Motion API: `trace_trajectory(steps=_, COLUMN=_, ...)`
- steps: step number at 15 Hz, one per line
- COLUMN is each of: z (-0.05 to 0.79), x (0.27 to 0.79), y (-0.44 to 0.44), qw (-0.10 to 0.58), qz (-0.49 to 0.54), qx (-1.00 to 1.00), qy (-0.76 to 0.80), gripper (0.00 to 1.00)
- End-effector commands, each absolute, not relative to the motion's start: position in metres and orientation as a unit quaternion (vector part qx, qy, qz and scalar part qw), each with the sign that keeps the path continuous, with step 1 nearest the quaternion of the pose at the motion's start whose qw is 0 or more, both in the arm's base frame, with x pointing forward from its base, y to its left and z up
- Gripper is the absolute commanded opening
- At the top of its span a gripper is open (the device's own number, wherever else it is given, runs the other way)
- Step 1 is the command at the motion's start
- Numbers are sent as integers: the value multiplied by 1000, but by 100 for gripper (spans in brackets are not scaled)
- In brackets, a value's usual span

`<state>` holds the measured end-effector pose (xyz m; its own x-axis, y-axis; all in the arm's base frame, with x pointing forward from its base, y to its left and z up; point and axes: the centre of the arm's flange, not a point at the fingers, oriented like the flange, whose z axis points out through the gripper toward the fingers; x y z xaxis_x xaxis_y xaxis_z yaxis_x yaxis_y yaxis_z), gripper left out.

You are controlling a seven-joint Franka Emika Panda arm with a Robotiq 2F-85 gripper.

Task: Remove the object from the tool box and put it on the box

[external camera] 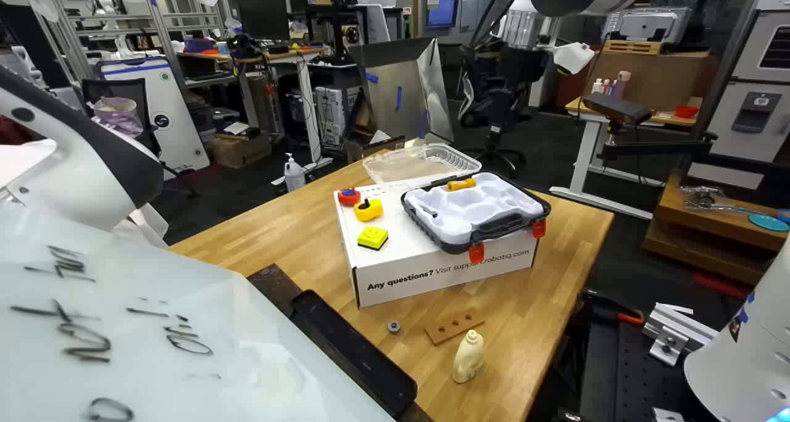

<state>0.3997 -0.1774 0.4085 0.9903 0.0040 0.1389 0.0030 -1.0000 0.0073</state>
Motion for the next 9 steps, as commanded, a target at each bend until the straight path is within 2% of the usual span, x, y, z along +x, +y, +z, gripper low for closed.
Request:
trace_trajectory(steps=1, z=409, x=400, y=-177, qw=4, qz=70, qx=998, qy=2, gripper=100)
trace_trajectory(steps=4, z=407, x=403, y=-177, qw=7, qz=75, qx=997, qy=1, gripper=100)
trace_trajectory(steps=9, z=393, x=420, y=-172, qw=-25, qz=59, qx=998, qy=-24, gripper=100)
